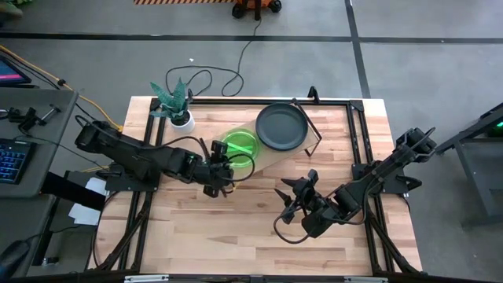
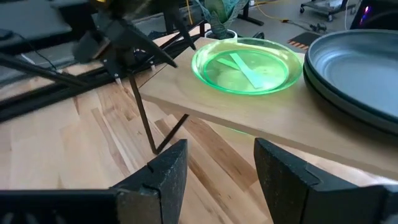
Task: Place and stack plates onto a shelf
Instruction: Stack the green plate on top of the other green plates on the shelf
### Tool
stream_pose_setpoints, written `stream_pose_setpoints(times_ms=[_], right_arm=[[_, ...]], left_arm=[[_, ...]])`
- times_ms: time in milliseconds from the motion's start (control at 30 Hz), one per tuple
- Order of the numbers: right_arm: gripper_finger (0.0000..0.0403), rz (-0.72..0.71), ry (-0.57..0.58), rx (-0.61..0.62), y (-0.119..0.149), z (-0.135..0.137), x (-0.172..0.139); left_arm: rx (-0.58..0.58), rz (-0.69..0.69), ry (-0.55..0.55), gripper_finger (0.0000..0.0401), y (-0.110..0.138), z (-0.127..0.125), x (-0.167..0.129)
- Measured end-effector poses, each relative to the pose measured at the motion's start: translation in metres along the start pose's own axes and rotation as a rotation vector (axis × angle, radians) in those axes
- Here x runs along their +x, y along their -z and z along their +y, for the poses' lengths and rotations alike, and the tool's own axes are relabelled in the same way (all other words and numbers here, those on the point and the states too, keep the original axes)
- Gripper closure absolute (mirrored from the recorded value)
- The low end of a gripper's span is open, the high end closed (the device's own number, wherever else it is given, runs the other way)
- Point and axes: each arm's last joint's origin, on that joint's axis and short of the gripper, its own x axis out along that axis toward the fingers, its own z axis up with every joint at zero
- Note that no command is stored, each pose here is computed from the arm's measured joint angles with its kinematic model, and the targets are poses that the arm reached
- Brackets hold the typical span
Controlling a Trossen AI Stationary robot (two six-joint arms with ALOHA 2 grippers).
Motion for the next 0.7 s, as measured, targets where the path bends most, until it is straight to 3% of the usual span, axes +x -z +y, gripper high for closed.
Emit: stream_pose_setpoints(times_ms=[67,233,367,567,700], right_arm=[[0.0233,0.0,0.0,0.026,0.0,0.0,0.0],[0.0233,0.011,0.004,0.013,0.008,0.004,0.003],[0.0233,0.055,-0.008,0.011,0.024,0.012,0.007],[0.0233,0.172,0.028,-0.03,0.077,0.026,0.028],[0.0233,0.219,0.12,-0.013,0.117,0.026,0.059]], left_arm=[[-0.018,-0.017,0.006,0.0254,-0.002,0.001,-0.011],[-0.202,-0.121,0.06,0.0253,-0.003,-0.003,-0.045],[-0.3,-0.268,0.124,0.0257,0.003,-0.018,-0.073],[-0.414,-0.618,0.142,0.0258,0.028,-0.058,-0.106],[-0.467,-0.803,0.065,0.0258,0.051,-0.08,-0.11]])
